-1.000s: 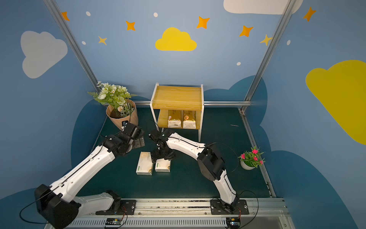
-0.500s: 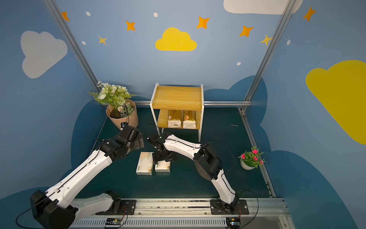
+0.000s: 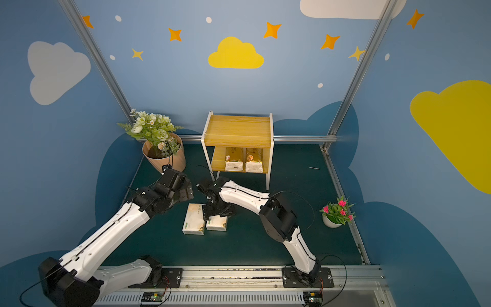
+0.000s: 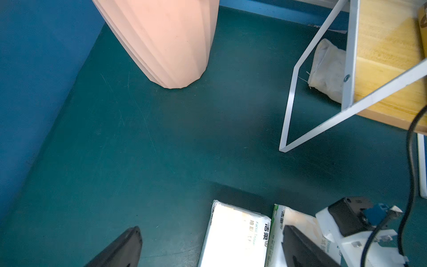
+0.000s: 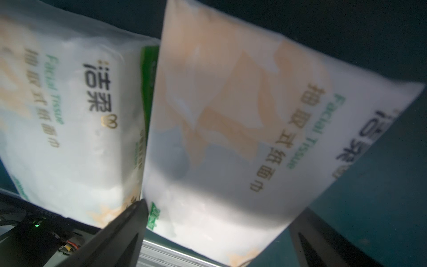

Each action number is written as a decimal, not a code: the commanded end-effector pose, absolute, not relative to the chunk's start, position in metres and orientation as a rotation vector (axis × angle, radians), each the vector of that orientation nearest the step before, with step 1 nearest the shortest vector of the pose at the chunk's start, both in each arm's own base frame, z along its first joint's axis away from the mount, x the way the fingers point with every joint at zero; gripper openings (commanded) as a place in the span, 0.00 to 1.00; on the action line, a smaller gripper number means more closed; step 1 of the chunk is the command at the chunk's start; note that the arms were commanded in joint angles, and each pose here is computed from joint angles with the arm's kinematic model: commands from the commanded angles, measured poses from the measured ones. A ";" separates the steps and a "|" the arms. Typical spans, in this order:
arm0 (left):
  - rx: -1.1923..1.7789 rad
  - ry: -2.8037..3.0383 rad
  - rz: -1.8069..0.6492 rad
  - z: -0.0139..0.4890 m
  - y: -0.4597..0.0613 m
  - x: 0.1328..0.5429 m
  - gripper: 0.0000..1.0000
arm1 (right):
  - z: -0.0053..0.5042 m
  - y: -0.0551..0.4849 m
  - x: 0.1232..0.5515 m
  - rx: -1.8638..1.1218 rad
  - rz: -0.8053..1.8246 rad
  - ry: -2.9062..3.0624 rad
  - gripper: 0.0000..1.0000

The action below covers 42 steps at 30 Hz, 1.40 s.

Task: Place the tissue boxes on the shelf by color
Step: Adjust the box of tissues at the center of the board.

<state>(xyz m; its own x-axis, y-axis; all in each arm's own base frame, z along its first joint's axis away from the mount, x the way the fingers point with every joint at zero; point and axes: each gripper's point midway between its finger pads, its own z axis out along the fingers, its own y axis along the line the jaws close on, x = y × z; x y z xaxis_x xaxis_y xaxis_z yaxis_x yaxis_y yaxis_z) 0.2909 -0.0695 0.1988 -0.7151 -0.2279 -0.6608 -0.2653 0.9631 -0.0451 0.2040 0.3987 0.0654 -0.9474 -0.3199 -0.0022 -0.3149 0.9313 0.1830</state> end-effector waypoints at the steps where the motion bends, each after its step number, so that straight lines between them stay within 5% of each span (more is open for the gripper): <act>1: -0.329 2.394 0.060 0.196 -0.070 0.292 1.00 | 0.065 0.400 0.200 0.494 -0.267 -3.046 0.98; 18: -0.286 2.396 -0.036 0.198 -0.084 0.294 1.00 | 0.068 0.282 0.213 0.069 0.150 -3.171 0.98; 32: -0.295 2.382 -0.050 0.202 -0.083 0.291 1.00 | 0.127 0.310 0.225 0.652 0.039 -3.231 0.98; 42: -0.315 2.372 -0.024 0.205 -0.075 0.285 1.00 | 0.104 0.301 0.231 0.842 -0.077 -3.025 0.98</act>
<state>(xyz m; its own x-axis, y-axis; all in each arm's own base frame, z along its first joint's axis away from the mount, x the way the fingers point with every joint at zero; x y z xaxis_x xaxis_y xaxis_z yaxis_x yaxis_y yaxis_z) 0.2892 -0.0813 0.2038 -0.7044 -0.2317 -0.6709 -0.2042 0.9714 -0.1210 0.2402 0.3075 0.1187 -0.8949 -0.4353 -0.0985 -0.4408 0.8966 0.0423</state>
